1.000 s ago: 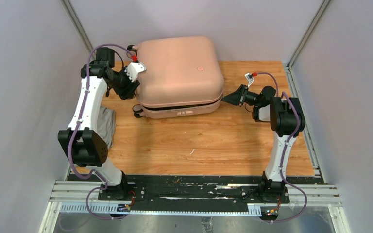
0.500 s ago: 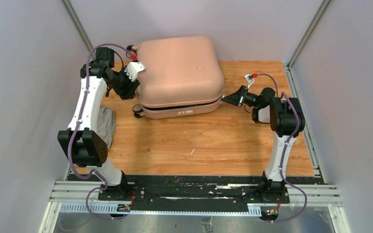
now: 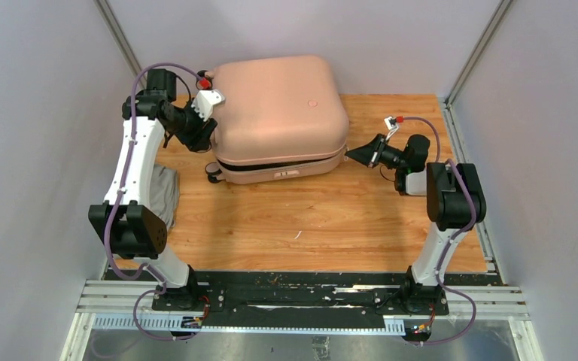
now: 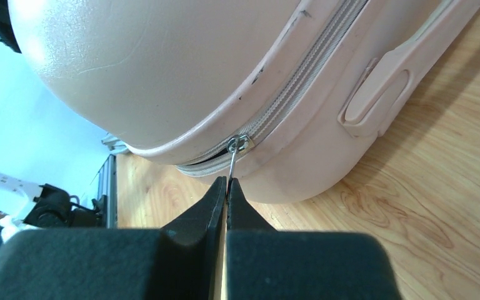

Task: Pack the luggage
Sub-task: Zip the luggage at the center of the board.

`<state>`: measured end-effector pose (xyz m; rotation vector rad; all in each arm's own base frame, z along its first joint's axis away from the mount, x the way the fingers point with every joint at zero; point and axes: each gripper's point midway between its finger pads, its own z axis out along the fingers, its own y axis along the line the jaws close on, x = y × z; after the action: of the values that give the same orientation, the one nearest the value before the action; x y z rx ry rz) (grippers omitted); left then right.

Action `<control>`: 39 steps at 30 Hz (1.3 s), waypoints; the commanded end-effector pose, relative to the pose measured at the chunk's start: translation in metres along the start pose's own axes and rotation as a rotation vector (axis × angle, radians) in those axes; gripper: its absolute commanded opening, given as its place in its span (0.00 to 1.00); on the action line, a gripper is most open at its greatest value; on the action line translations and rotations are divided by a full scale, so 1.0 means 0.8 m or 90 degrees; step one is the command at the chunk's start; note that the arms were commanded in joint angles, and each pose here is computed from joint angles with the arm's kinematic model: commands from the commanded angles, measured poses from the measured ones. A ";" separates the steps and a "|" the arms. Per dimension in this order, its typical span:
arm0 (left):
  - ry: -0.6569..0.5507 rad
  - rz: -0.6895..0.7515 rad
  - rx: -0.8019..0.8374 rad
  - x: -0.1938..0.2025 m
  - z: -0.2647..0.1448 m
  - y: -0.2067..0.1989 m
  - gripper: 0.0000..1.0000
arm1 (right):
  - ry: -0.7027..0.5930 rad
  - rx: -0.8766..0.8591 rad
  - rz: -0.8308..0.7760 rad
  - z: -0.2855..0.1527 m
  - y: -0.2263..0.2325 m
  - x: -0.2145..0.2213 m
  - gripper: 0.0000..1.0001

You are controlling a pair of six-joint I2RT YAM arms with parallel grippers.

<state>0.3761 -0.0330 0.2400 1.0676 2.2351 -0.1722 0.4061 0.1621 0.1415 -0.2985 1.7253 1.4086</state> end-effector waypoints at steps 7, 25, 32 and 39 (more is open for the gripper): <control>-0.153 -0.070 -0.108 -0.081 -0.060 0.031 0.00 | 0.116 0.005 -0.132 0.018 0.044 0.040 0.00; -0.120 -0.070 -0.065 -0.052 -0.035 0.006 0.00 | 0.122 0.006 -0.222 0.021 0.104 0.066 0.00; -0.117 -0.069 -0.069 -0.051 -0.035 0.006 0.00 | 0.102 0.148 -0.226 0.006 0.068 0.048 0.01; -0.130 -0.054 -0.091 -0.060 -0.052 0.009 0.00 | -0.061 0.252 -0.132 -0.055 -0.011 -0.064 0.70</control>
<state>0.3607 -0.0522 0.2422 0.9829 2.2459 -0.2895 0.3838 0.1477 0.1587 -0.3530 1.8288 0.9215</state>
